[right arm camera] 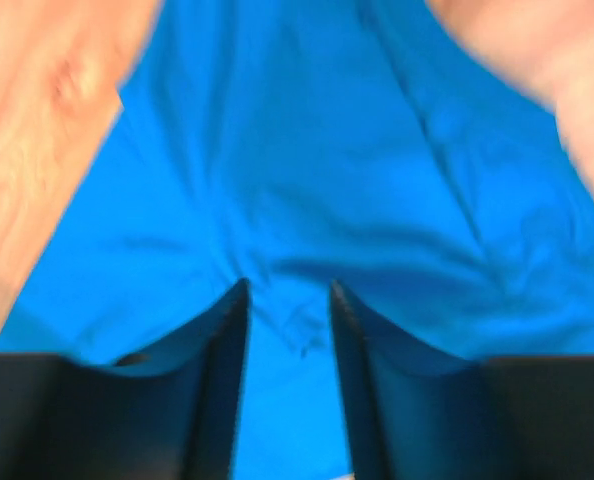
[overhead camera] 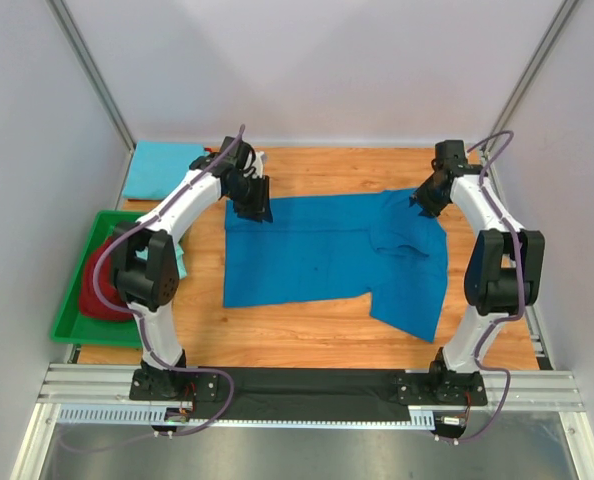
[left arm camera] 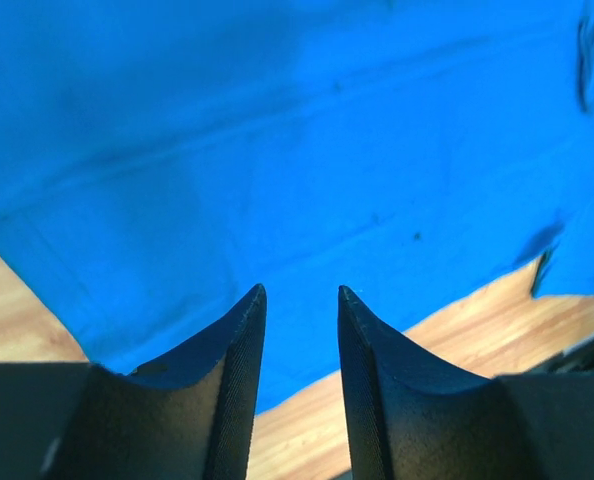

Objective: Fold and stack the t-shirts
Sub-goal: Fold the tshirt

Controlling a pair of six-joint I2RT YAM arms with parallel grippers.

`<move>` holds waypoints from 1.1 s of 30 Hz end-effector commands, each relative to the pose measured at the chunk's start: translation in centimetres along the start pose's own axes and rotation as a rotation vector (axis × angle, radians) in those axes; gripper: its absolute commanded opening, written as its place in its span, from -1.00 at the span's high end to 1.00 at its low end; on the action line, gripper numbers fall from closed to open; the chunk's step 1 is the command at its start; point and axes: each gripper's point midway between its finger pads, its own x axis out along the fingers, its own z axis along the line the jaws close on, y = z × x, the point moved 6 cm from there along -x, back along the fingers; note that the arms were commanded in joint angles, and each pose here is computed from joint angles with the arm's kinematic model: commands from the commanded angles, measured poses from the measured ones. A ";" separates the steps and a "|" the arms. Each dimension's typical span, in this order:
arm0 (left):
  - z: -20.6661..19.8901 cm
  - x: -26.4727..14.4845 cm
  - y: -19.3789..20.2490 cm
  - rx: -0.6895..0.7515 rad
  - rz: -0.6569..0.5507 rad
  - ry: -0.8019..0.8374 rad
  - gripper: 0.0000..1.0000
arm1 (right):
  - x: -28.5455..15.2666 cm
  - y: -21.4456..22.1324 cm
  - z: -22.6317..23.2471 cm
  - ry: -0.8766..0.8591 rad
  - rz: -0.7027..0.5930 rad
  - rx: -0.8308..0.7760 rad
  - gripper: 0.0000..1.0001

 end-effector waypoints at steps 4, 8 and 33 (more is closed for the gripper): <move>2.3 1.0 -3.9 -0.102 -0.076 -0.039 0.23 | 4.1 -5.2 3.1 0.006 -0.229 -0.157 0.75; 5.8 2.8 -4.5 -0.238 -0.062 -0.084 0.26 | 6.6 -7.9 3.2 0.053 -0.266 -0.148 0.95; 10.8 4.4 -7.7 -0.321 -0.179 -0.140 0.21 | 8.9 -14.4 0.8 0.039 -0.185 -0.052 0.32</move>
